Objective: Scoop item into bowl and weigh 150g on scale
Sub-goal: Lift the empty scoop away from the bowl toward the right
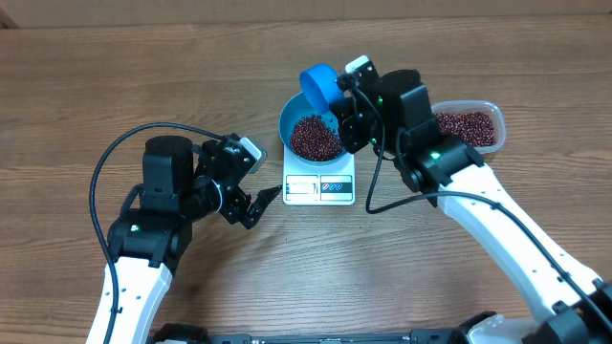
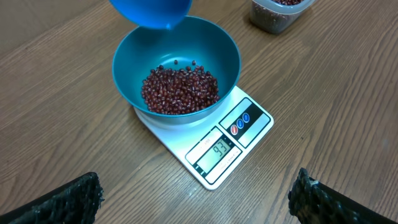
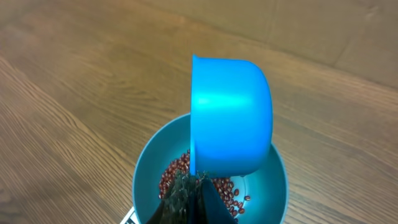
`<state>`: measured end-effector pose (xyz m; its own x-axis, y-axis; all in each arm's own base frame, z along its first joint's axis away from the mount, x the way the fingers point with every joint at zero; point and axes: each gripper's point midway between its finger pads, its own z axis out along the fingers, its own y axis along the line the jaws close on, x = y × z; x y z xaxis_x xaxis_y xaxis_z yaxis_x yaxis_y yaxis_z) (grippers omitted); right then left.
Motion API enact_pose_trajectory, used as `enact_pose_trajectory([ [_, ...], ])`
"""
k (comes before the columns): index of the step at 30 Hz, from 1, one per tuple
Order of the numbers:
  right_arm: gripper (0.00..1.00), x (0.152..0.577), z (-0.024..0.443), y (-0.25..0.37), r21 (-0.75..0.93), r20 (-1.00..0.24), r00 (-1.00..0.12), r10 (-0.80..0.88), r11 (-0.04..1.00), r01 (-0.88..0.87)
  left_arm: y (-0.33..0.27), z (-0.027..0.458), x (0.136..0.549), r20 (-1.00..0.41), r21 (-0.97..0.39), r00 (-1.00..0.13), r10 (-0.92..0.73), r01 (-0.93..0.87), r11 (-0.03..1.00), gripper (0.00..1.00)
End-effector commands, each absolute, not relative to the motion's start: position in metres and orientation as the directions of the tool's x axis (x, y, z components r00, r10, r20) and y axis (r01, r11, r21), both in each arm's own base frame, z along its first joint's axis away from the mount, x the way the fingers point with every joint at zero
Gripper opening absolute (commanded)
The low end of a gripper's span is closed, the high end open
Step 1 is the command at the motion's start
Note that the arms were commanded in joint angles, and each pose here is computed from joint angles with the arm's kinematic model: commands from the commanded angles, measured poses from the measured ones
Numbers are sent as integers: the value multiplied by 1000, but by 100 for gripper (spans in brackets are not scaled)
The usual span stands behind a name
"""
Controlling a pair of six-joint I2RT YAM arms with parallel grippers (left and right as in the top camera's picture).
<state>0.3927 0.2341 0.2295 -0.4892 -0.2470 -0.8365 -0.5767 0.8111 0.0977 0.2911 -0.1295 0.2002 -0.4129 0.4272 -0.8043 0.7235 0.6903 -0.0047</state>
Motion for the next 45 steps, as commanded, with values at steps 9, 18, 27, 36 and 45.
enact_pose_trajectory([
  [9,4,403,294,146,-59,-890,-429,-151,974,-221,-127,200,291,-805,11,-401,437,726,687,99],
  [18,4,400,275,60,-252,-823,-543,-166,964,88,-127,200,291,-805,10,-402,437,726,687,99],
  [27,4,396,234,0,-322,-714,-690,-114,929,180,-127,200,291,-805,10,-402,437,726,687,100],
  [36,4,405,178,-14,-380,-592,-799,-110,912,156,-127,200,291,-805,10,-402,437,726,687,100],
  [45,4,405,148,-14,-409,-512,-851,-119,905,119,-127,200,291,-805,11,-401,437,726,687,99],
])
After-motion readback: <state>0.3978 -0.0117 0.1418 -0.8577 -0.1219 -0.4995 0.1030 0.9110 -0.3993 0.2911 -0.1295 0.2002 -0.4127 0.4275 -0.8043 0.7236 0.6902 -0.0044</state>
